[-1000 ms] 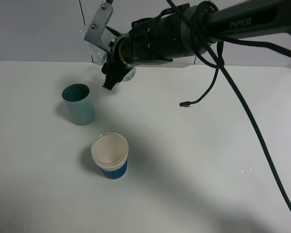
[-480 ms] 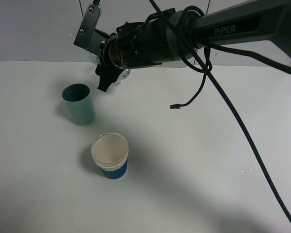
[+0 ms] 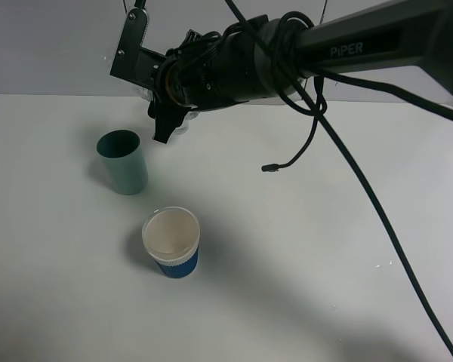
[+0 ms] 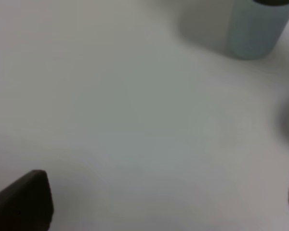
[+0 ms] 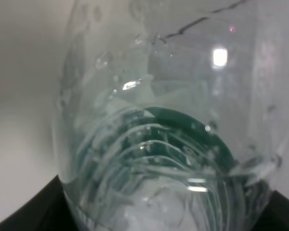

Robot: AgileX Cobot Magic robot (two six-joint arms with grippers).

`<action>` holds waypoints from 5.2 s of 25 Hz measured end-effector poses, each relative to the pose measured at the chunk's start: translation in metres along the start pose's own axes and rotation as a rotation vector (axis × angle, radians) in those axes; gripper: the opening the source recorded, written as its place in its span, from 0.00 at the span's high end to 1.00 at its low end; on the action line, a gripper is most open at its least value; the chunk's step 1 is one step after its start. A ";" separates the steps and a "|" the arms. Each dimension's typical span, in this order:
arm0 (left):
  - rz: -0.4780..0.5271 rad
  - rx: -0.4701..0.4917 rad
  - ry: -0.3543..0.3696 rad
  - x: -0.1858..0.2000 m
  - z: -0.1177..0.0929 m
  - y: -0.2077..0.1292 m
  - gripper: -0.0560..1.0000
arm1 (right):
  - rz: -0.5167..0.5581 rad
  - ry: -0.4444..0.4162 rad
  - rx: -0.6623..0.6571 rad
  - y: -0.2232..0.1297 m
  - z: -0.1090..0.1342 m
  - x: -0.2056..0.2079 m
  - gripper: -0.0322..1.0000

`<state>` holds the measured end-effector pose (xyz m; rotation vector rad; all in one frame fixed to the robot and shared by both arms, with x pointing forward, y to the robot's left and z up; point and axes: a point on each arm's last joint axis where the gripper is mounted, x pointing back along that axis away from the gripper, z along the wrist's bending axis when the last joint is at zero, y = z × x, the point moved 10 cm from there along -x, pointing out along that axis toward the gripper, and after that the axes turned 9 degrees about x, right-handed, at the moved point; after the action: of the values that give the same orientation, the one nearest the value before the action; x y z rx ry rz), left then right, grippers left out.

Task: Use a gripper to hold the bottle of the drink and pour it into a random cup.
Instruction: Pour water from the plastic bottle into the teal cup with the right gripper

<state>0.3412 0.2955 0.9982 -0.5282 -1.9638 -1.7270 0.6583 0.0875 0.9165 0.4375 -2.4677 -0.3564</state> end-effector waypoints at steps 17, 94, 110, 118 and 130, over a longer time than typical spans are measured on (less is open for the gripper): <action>0.000 -0.001 0.001 0.000 0.000 0.000 0.01 | 0.039 -0.028 0.003 -0.006 0.006 -0.016 0.41; 0.000 -0.003 0.005 0.000 0.001 0.000 0.01 | 0.089 -0.030 0.626 -0.008 0.022 -0.023 0.41; 0.000 -0.003 0.005 0.000 0.001 0.000 0.01 | 0.097 -0.031 0.684 -0.010 0.020 -0.023 0.41; 0.000 -0.003 0.005 0.000 0.001 0.000 0.01 | 0.105 -0.035 0.737 -0.011 0.018 -0.023 0.41; 0.000 -0.003 0.005 0.000 0.001 0.000 0.01 | 0.104 -0.044 0.788 -0.010 0.016 -0.022 0.41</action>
<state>0.3411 0.2965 0.9981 -0.5246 -1.9581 -1.7296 0.6679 0.0896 0.8887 0.6066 -2.5807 0.6838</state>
